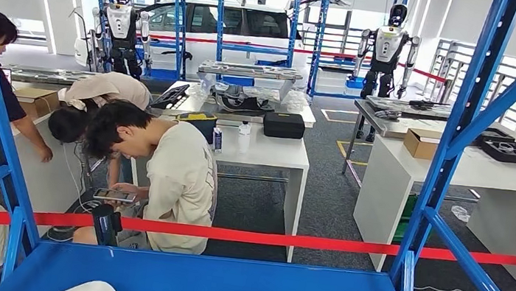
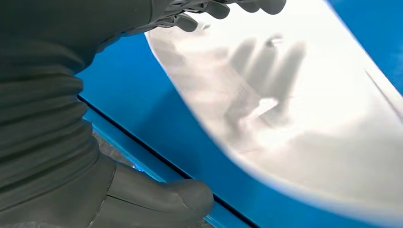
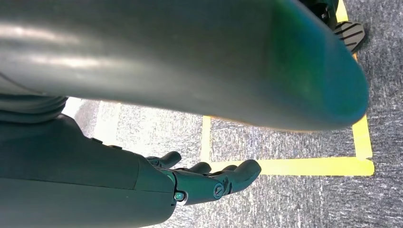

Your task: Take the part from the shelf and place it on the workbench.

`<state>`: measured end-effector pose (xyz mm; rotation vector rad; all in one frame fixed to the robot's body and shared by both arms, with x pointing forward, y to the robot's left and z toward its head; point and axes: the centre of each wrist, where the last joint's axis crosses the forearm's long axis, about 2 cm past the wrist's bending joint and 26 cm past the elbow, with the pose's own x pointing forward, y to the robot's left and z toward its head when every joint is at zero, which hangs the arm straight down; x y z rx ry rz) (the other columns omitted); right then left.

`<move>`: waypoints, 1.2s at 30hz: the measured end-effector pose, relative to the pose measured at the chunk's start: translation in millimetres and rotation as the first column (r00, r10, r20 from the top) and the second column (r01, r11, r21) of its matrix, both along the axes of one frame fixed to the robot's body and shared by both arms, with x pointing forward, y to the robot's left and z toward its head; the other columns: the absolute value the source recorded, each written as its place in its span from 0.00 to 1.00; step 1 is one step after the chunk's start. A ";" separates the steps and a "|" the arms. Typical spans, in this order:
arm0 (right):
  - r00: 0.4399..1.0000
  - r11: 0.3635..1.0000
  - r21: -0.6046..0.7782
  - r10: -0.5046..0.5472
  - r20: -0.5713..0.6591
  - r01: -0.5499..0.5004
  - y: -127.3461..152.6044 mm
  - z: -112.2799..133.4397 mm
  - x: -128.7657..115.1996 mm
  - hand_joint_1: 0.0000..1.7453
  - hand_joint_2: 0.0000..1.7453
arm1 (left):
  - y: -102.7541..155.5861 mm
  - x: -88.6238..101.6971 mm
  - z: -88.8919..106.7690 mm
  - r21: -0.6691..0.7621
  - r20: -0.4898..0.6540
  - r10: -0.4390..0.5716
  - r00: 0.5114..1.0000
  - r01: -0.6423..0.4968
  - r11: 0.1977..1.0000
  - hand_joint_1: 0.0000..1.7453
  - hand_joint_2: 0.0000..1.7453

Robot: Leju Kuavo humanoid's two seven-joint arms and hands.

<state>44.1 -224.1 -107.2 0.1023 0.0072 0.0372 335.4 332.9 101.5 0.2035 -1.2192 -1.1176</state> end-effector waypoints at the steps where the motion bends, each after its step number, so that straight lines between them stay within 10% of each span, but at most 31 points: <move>1: 1.000 1.000 0.000 0.000 0.000 0.000 0.0 0.0 0.0 0.00 0.00 | 1.1 -0.1 -0.9 0.003 -0.003 0.003 1.000 -0.003 1.000 0.00 1.00; 13: 1.000 1.000 0.002 -0.008 -0.002 0.008 0.0 0.0 0.1 0.00 0.00 | 7.4 0.9 -8.0 0.072 0.008 0.018 1.000 -0.019 0.997 0.00 1.00; 17: 1.000 1.000 0.002 -0.009 -0.002 0.009 0.0 0.0 0.0 0.00 0.00 | 7.2 2.8 -8.5 0.095 0.030 0.026 0.999 -0.028 0.995 0.94 1.00; 18: 1.000 1.000 0.002 -0.009 -0.002 0.009 0.0 0.0 0.0 0.00 0.00 | 7.0 3.2 -8.6 0.098 0.033 0.027 0.999 -0.030 0.995 1.00 1.00; 36: 1.000 1.000 0.002 -0.011 -0.001 0.011 0.0 0.0 0.1 0.00 0.00 | 3.0 11.8 -1.4 0.104 0.099 0.030 0.995 -0.040 0.994 1.00 1.00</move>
